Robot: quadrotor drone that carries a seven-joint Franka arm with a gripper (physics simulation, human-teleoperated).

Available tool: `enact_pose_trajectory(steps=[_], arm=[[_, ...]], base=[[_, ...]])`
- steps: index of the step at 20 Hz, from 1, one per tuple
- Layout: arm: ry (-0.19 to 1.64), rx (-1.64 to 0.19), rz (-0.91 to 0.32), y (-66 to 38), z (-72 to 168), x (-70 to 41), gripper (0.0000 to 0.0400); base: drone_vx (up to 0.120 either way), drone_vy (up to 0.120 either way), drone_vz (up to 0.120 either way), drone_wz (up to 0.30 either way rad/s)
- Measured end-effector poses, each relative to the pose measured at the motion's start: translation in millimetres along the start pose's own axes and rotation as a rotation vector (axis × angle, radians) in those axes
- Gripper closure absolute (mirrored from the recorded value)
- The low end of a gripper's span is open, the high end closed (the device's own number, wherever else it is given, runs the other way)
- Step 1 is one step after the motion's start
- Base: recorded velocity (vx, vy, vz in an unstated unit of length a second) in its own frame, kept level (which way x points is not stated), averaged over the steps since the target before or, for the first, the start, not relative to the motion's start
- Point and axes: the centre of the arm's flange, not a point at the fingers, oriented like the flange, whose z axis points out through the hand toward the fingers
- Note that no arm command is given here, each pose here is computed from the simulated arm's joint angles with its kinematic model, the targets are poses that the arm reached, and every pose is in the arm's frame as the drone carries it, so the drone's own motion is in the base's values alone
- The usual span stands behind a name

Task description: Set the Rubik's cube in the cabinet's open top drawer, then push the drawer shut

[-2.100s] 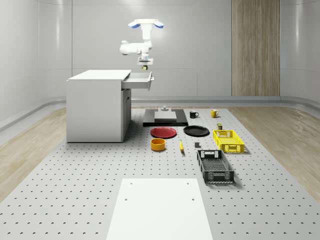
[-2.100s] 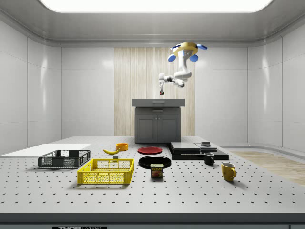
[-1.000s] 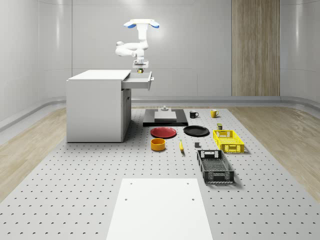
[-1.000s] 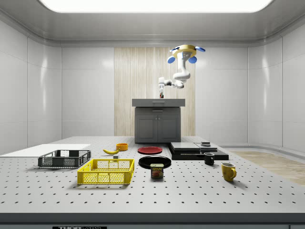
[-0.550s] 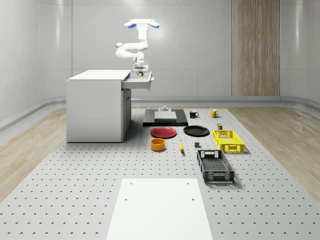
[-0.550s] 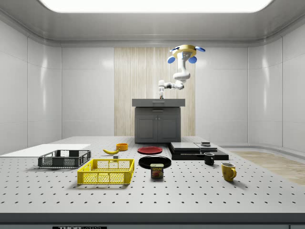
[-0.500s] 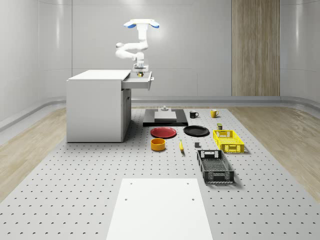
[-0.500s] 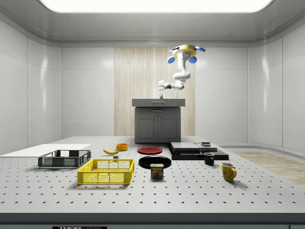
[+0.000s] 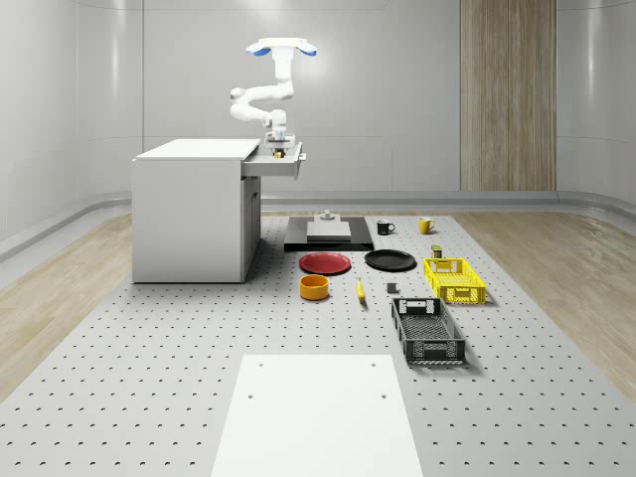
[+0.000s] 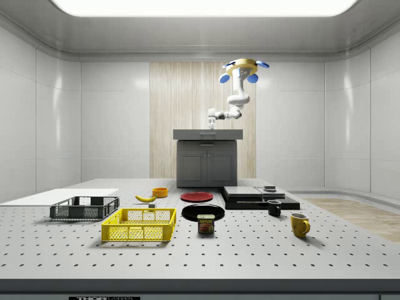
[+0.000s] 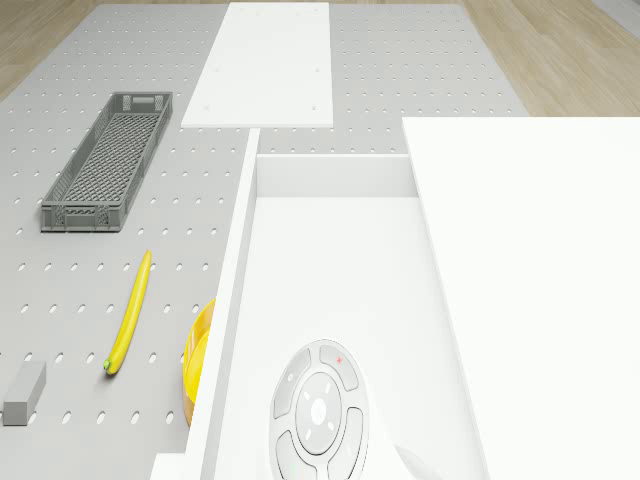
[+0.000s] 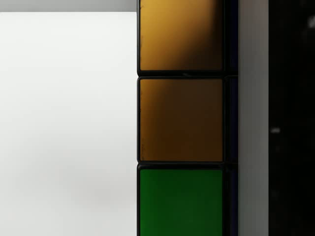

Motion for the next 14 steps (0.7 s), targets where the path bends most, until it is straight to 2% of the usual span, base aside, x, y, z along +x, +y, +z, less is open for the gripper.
enact_pose_trajectory(steps=[3,7,14], arm=[[0.0,0.0,0.0,0.0,8,0.0,0.0075],[0.0,0.0,0.0,0.0,13,0.0,0.003],[0.0,0.0,0.0,0.0,-8,-0.1,0.0005]], base=[[0.0,0.0,0.0,0.0],[0.0,0.0,0.0,0.0],[0.0,0.0,0.0,0.0]])
